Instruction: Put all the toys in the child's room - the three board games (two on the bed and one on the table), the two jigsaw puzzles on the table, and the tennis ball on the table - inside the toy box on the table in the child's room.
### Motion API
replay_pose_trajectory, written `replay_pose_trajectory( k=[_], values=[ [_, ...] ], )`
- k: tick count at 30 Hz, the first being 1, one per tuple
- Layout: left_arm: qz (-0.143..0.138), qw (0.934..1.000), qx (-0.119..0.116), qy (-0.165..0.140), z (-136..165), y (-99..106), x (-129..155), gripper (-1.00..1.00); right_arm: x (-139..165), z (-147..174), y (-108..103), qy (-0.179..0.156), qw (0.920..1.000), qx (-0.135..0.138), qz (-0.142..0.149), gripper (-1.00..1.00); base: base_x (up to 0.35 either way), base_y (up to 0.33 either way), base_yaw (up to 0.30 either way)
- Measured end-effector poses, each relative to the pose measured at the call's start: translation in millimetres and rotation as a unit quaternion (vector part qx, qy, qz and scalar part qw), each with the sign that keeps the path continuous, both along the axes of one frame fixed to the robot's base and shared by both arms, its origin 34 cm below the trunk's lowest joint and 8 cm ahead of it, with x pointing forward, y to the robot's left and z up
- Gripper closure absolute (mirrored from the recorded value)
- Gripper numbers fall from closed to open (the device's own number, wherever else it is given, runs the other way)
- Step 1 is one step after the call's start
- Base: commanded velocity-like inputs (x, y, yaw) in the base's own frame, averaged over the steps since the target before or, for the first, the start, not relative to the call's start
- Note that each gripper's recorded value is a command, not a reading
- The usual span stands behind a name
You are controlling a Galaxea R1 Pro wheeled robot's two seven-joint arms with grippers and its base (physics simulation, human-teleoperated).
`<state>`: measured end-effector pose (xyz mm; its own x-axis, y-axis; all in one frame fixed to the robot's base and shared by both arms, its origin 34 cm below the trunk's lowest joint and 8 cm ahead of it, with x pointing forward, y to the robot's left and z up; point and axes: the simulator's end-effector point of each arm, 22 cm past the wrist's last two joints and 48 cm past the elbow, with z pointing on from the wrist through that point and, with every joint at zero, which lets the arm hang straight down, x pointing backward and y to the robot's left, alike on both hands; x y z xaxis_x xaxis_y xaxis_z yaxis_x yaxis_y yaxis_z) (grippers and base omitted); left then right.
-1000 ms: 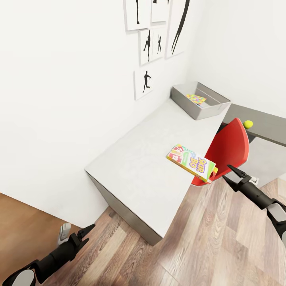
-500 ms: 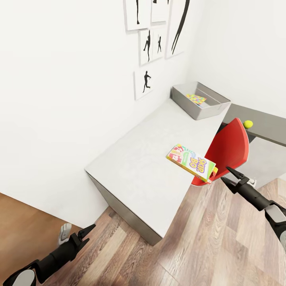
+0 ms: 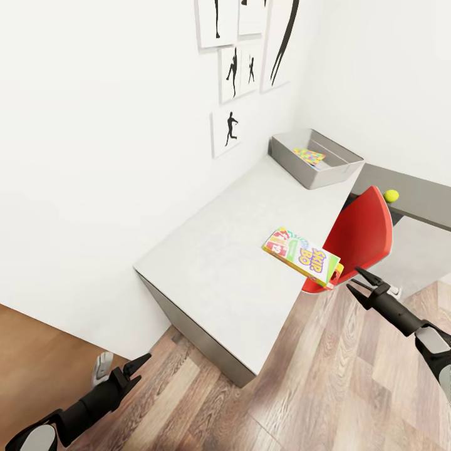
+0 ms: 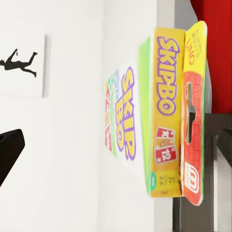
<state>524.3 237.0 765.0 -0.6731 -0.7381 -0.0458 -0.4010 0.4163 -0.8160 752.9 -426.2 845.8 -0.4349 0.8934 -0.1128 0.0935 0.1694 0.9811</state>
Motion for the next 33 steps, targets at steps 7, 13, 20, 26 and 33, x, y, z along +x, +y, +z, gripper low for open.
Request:
replay_pose_trajectory(
  k=[7, 13, 20, 26, 33],
  values=[
    [0.000, 1.0000, 0.000, 0.000, -0.1, -0.3, -0.1, -1.00, -1.8, -11.4, -6.5, 0.018, 0.9993, 0.015, -0.029, -1.00, 0.000, 0.000, 0.000],
    [-0.001, 1.0000, 0.000, 0.000, -0.1, -0.4, -0.1, -1.00, -1.3, -16.0, -10.2, 0.023, 0.9982, 0.025, -0.050, -1.00, 0.000, 0.000, 0.000],
    [-0.001, 1.0000, 0.000, 0.000, -0.1, -0.6, -0.1, -1.00, -0.7, -18.4, -9.8, 0.024, 0.9975, 0.031, -0.059, -1.00, 0.000, 0.000, 0.000],
    [-0.001, 1.0000, 0.001, 0.001, -0.5, -0.6, -0.4, -1.00, -0.4, -19.6, -8.8, 0.025, 0.9972, 0.033, -0.062, -1.00, 0.000, 0.000, 0.000],
    [-0.001, 1.0000, 0.000, 0.001, -0.4, -0.7, -0.3, -1.00, -0.2, -20.0, -7.8, 0.024, 0.9971, 0.034, -0.063, -1.00, 0.000, 0.000, 0.000]
  ],
)
